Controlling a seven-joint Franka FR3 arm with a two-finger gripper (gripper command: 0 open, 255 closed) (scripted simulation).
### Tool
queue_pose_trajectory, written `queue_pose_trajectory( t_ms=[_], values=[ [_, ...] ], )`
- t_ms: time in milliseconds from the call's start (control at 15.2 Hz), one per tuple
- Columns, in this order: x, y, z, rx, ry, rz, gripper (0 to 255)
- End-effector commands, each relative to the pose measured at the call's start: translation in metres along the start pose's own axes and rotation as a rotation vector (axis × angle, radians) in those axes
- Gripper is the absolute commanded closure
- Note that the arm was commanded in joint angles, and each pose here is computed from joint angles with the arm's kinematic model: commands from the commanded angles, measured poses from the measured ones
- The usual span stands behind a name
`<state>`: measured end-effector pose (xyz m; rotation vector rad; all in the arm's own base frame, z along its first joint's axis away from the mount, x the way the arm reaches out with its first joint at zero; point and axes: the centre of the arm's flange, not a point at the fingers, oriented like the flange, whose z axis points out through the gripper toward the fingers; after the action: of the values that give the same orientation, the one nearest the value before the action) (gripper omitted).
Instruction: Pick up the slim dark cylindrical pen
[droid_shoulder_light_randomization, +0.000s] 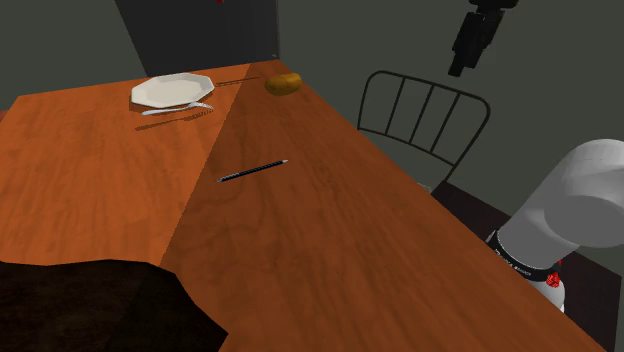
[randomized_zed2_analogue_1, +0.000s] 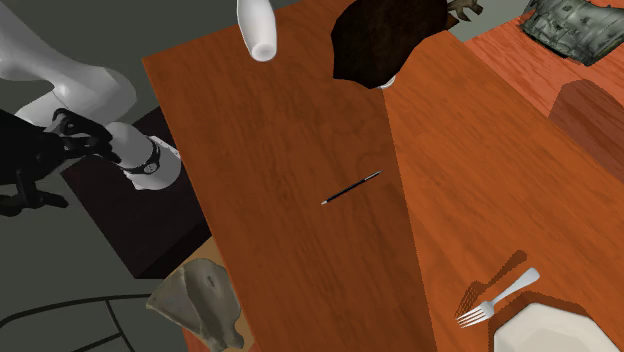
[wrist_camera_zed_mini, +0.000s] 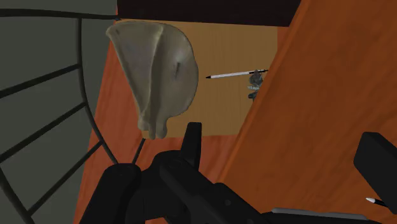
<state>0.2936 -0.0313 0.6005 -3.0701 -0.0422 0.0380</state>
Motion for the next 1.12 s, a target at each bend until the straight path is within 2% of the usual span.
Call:
queue_pose_trajectory(
  t_ms=[0, 1056],
  values=[
    [0.0, 0.0, 0.0, 0.0, 0.0, 0.0, 0],
    [0.164, -0.11, 0.072, -0.035, 0.011, -0.425, 0]
  ],
)
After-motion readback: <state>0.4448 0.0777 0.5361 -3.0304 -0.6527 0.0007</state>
